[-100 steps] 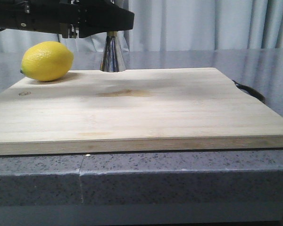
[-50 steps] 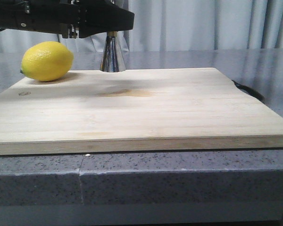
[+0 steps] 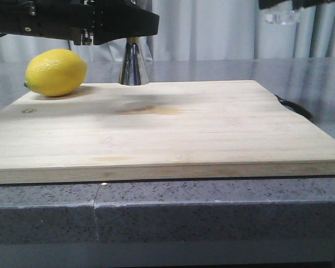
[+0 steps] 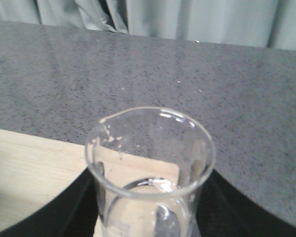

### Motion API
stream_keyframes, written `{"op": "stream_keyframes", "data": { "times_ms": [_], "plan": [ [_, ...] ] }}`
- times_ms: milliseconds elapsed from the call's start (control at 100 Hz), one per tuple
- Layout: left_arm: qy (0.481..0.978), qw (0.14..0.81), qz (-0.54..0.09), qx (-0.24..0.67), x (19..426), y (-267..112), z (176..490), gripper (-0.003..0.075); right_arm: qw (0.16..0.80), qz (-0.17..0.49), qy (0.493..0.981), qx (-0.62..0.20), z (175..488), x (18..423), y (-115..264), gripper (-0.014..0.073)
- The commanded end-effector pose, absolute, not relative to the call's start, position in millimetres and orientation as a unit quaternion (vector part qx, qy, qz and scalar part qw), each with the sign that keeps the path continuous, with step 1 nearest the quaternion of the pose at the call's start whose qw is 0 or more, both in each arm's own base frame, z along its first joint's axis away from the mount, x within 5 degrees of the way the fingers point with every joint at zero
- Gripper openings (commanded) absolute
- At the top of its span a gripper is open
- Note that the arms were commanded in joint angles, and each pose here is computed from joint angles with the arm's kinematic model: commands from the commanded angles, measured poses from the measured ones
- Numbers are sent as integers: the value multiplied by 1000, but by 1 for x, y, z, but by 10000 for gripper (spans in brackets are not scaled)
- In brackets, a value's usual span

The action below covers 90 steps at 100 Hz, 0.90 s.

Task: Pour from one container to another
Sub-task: 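Tilt the beaker upright and lower it toward its spot, then set the beaker on the board, open the right gripper and withdraw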

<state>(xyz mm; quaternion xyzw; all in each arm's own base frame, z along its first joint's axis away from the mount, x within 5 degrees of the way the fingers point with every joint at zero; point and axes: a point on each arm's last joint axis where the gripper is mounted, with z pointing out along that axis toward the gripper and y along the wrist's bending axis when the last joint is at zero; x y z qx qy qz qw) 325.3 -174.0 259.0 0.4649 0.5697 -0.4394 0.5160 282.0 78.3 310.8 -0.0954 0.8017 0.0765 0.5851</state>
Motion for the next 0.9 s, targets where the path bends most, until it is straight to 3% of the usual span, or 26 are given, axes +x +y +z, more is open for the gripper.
{"op": "stream_keyframes", "data": {
  "times_ms": [0,350,890],
  "plan": [
    [516,560,-473,443,319,-175,296,211,642,57,762,-57,316,280,74,302],
    [516,560,-473,443,319,-175,296,211,680,40,730,-58,271,291,114,302],
    [516,560,-473,443,319,-175,296,211,656,43,749,-79,229,307,130,302]
  ]
}}
